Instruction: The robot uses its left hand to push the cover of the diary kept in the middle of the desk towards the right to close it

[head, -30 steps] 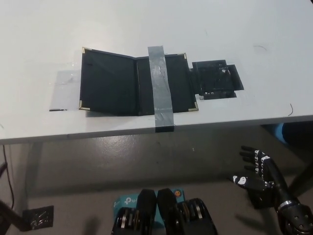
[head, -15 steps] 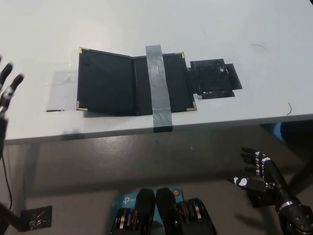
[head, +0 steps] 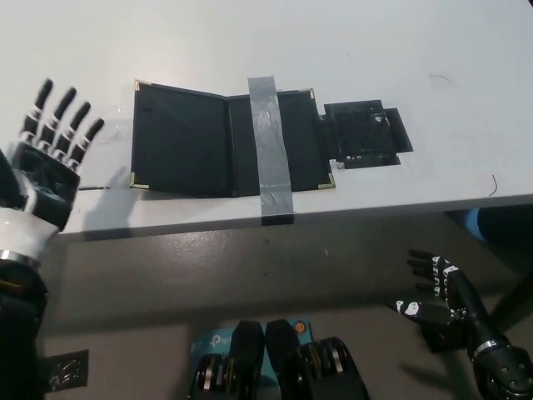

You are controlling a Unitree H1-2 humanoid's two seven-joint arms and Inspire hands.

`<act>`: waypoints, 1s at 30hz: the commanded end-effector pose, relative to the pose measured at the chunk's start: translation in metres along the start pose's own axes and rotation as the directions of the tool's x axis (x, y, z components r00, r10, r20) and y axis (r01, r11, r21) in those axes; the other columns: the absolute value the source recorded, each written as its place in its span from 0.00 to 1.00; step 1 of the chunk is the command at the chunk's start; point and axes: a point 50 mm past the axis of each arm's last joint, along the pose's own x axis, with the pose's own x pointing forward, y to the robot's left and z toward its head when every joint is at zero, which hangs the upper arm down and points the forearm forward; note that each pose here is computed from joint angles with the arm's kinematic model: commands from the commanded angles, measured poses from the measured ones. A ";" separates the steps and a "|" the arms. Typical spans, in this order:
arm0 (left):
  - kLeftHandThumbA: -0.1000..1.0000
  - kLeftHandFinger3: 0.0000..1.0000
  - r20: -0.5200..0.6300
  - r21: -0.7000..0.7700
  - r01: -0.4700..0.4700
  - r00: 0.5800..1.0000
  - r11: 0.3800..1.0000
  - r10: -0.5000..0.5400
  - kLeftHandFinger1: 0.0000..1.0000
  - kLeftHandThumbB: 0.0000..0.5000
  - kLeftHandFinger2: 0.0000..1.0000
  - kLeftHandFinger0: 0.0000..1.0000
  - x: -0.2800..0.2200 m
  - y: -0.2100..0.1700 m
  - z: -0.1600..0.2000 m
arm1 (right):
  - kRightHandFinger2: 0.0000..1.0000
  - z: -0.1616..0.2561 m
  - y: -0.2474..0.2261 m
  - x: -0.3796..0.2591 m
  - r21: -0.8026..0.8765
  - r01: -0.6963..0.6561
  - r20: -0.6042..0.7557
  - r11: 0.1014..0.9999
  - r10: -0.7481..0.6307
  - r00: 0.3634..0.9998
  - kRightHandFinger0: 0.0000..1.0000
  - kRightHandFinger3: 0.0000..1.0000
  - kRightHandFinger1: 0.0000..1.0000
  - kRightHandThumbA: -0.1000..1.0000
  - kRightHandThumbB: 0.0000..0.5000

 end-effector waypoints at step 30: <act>1.00 1.00 -0.103 0.014 -0.168 0.980 0.986 0.168 1.00 0.51 1.00 1.00 0.068 0.003 -0.028 | 0.84 0.024 -0.004 0.011 -0.034 -0.017 0.066 0.999 0.020 0.998 0.79 0.84 0.87 1.00 1.00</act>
